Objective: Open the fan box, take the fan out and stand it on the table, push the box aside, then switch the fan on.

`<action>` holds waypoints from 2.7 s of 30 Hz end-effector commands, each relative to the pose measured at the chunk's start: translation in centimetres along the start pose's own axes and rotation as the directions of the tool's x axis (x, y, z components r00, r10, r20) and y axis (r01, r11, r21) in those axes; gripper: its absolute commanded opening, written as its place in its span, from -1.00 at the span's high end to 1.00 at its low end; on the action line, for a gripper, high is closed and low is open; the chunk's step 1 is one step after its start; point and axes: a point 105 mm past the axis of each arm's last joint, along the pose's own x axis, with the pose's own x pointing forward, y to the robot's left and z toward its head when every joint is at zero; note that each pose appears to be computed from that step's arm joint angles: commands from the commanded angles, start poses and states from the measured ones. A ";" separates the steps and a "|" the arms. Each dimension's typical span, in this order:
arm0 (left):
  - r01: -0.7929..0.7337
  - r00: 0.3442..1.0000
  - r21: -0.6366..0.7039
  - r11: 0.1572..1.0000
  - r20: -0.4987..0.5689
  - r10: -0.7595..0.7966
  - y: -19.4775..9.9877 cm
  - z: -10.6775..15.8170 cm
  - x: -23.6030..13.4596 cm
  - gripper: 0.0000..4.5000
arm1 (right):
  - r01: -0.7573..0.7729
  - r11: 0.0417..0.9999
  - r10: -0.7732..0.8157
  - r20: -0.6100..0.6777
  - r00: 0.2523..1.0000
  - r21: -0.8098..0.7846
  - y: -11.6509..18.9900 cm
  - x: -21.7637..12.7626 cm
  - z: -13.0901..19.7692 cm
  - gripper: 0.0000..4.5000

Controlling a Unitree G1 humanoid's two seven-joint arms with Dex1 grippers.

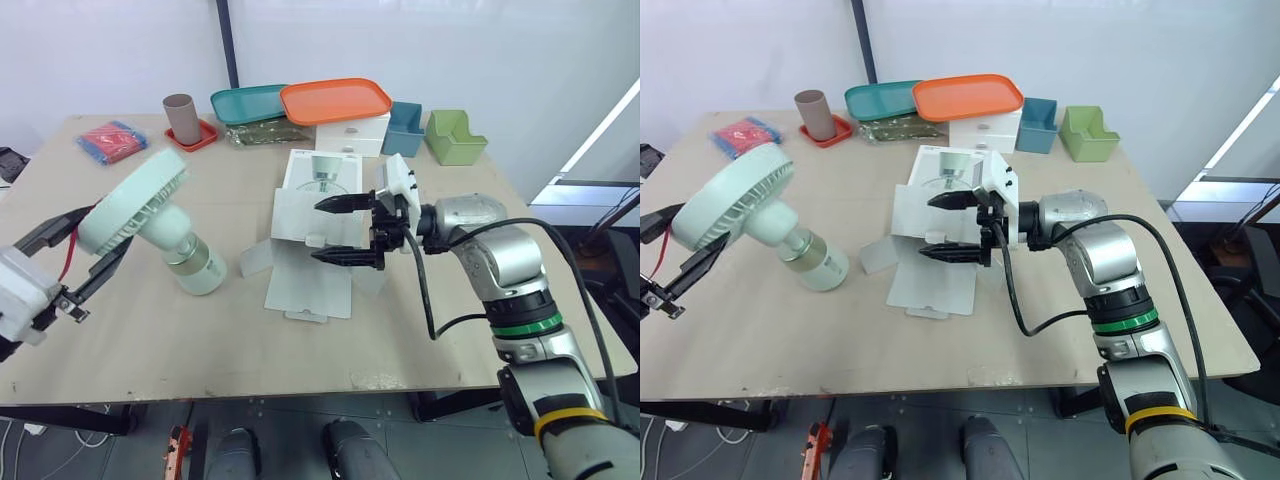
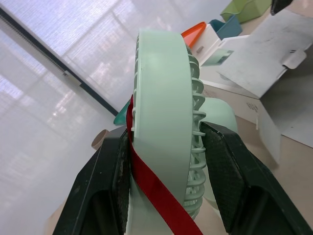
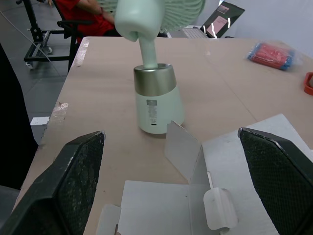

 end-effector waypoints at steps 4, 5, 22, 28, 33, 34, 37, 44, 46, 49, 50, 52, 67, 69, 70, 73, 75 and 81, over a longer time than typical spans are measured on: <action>-0.114 0.993 0.022 0.993 0.011 0.114 1.9 0.2 0.4 0.22 | 0.018 0.999 -0.018 0.007 1.000 -0.043 0.1 -0.5 0.9 -1.00; -0.121 0.993 0.013 0.993 0.002 0.121 1.9 -0.1 0.4 0.22 | 0.019 0.999 -0.019 0.006 1.000 -0.043 0.1 -0.5 0.9 -1.00; -0.237 0.969 -0.187 0.953 -0.113 0.218 0.7 -4.1 2.1 0.22 | 0.046 0.999 -0.046 -0.009 0.999 -0.023 0.6 -1.1 0.7 -1.00; -0.258 0.963 -0.263 0.930 -0.143 0.227 0.1 -4.9 3.2 0.22 | 0.064 0.998 -0.064 -0.003 0.998 -0.015 0.9 -1.0 0.7 -1.00; -0.227 0.967 -0.300 0.926 -0.180 0.179 -0.6 -5.6 4.0 0.22 | 0.080 0.997 -0.080 0.003 0.997 -0.007 0.9 -1.1 0.7 -1.00; -0.226 0.966 -0.318 0.921 -0.193 0.171 -0.6 -5.9 4.2 0.22 | 0.084 0.996 -0.084 0.002 0.996 -0.007 0.9 -1.2 0.6 -1.00; -0.197 0.970 -0.355 0.914 -0.205 0.129 -1.0 -6.3 4.6 0.22 | 0.099 0.995 -0.099 0.006 0.995 -0.003 1.0 -1.1 0.6 -1.00; -0.186 0.974 -0.493 0.850 -0.205 0.095 -2.3 -6.6 5.8 0.22 | 0.120 0.993 -0.120 0.003 0.993 0.002 1.3 -1.3 0.6 -1.00; -0.194 0.972 -0.518 0.833 -0.214 0.094 -2.6 -6.8 5.9 0.22 | 0.127 0.992 -0.127 0.000 0.992 0.002 1.2 -1.4 0.6 -1.00; -0.203 0.970 -0.537 0.819 -0.223 0.095 -2.5 -6.9 5.8 0.22 | 0.131 0.991 -0.131 -0.002 0.991 0.002 1.3 -1.5 0.7 -1.00; -0.203 0.970 -0.540 0.817 -0.222 0.095 -2.5 -6.9 5.7 0.22 | 0.132 0.991 -0.132 -0.004 0.991 0.002 1.3 -1.5 0.7 -1.00; -0.214 0.968 -0.562 0.799 -0.229 0.098 -2.6 -7.0 5.7 0.22 | 0.135 0.991 -0.135 -0.009 0.991 0.004 1.2 -1.6 0.6 -1.00; -0.295 0.951 -0.578 0.761 -0.253 0.176 -0.8 -7.5 5.2 0.22 | 0.135 0.991 -0.136 -0.010 0.991 -0.009 1.0 -1.5 0.6 -1.00; -0.304 0.949 -0.587 0.750 -0.258 0.183 -0.6 -7.6 5.2 0.22 | 0.134 0.991 -0.135 -0.011 0.991 -0.010 1.0 -1.5 0.6 -1.00; -0.302 0.950 -0.589 0.749 -0.252 0.184 -0.6 -7.5 5.2 0.22 | 0.134 0.991 -0.134 -0.011 0.991 -0.012 1.0 -1.5 0.6 -1.00; -0.300 0.951 -0.590 0.750 -0.250 0.184 -0.7 -7.5 5.4 -0.42 | 0.133 0.991 -0.133 -0.012 0.991 -0.011 0.9 -1.6 0.6 -1.00; -0.300 0.951 -0.595 0.746 -0.246 0.187 -0.8 -7.4 5.5 -0.65 | 0.130 0.991 -0.131 -0.014 0.991 -0.013 0.9 -1.5 0.6 -1.00; -0.307 0.949 -0.591 0.746 -0.251 0.192 -0.9 -7.5 5.8 -0.98 | 0.127 0.992 -0.127 -0.019 0.992 -0.015 0.9 -1.5 0.5 -1.00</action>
